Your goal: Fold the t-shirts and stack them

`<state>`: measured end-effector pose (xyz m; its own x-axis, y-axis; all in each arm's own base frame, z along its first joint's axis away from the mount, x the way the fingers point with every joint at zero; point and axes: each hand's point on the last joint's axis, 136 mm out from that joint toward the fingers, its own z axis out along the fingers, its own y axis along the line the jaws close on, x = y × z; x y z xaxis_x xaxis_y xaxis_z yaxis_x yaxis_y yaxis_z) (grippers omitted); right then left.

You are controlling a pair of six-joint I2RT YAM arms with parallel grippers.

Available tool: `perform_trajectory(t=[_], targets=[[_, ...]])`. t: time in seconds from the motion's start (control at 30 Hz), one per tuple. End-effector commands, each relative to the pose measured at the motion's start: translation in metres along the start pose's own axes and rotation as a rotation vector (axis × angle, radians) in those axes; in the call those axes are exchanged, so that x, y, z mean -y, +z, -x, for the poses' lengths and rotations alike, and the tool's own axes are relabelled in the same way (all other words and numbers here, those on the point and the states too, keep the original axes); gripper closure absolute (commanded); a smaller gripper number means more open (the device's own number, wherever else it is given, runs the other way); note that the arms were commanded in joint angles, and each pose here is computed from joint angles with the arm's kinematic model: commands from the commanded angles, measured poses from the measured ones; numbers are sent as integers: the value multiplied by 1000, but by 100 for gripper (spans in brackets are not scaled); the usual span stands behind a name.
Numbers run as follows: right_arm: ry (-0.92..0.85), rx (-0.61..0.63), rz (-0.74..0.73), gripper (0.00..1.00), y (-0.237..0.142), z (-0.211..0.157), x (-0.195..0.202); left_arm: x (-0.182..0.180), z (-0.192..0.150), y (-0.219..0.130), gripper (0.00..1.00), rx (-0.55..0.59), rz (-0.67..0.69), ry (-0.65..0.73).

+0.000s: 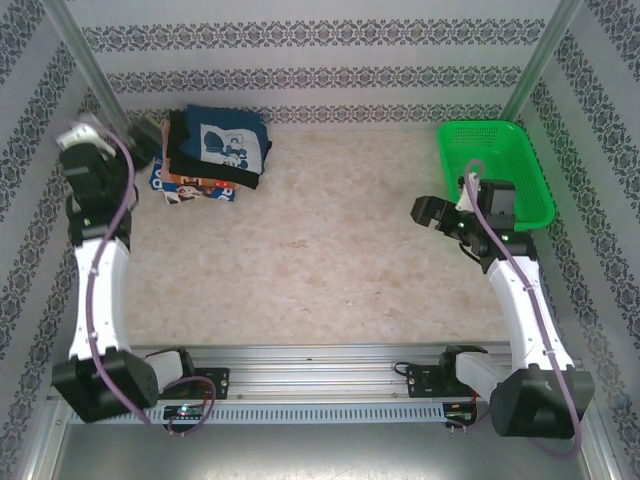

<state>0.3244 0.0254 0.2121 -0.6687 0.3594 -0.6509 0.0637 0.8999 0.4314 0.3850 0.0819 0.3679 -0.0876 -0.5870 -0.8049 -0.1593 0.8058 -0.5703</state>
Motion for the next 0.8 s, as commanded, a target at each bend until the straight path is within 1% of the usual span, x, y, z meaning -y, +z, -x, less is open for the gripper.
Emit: perform_trajectory(t=[0.0,0.1,0.13,0.2,0.23,0.27,0.33,0.4,0.47,0.53,0.57,0.63,0.67,0.7,0.73,0.77], targets=[[-92,160,-273,2,11,10,65,-76,-90,-17,0,-143,208,107],[-162,235,-343,2,25,-3,93,-115,-141,-44,0,-96,277,146],[-177,240,-364,2,31,-12,101,-125,-153,-51,0,-71,292,159],[-182,260,-423,2,37,-25,122,-137,-176,-59,0,-8,266,203],[-183,281,-437,2,37,-28,127,-142,-182,-62,0,20,264,212],[-179,313,-437,2,37,-27,128,-148,-190,-63,0,28,273,227],[-202,368,-367,2,41,-23,118,-153,-203,-61,0,6,274,281],[-212,414,-280,2,48,-27,104,-151,-209,-52,0,-17,246,304],[-225,477,-195,2,52,-23,83,-142,-209,-41,0,-5,199,353],[-249,486,-169,2,62,-25,70,-139,-207,-29,0,11,183,383],[-269,488,-147,2,67,-23,62,-133,-208,-22,0,12,149,400],[-337,436,-147,2,78,-20,53,-120,-212,-6,0,20,71,423],[-376,435,-149,2,80,-22,52,-111,-217,4,0,18,27,459],[-391,485,-166,2,77,-15,53,-109,-224,14,0,3,25,503],[-377,495,-186,2,77,-12,59,-112,-233,24,0,-28,31,512],[-342,499,-192,2,80,-10,68,-111,-247,32,0,-67,2,535]])
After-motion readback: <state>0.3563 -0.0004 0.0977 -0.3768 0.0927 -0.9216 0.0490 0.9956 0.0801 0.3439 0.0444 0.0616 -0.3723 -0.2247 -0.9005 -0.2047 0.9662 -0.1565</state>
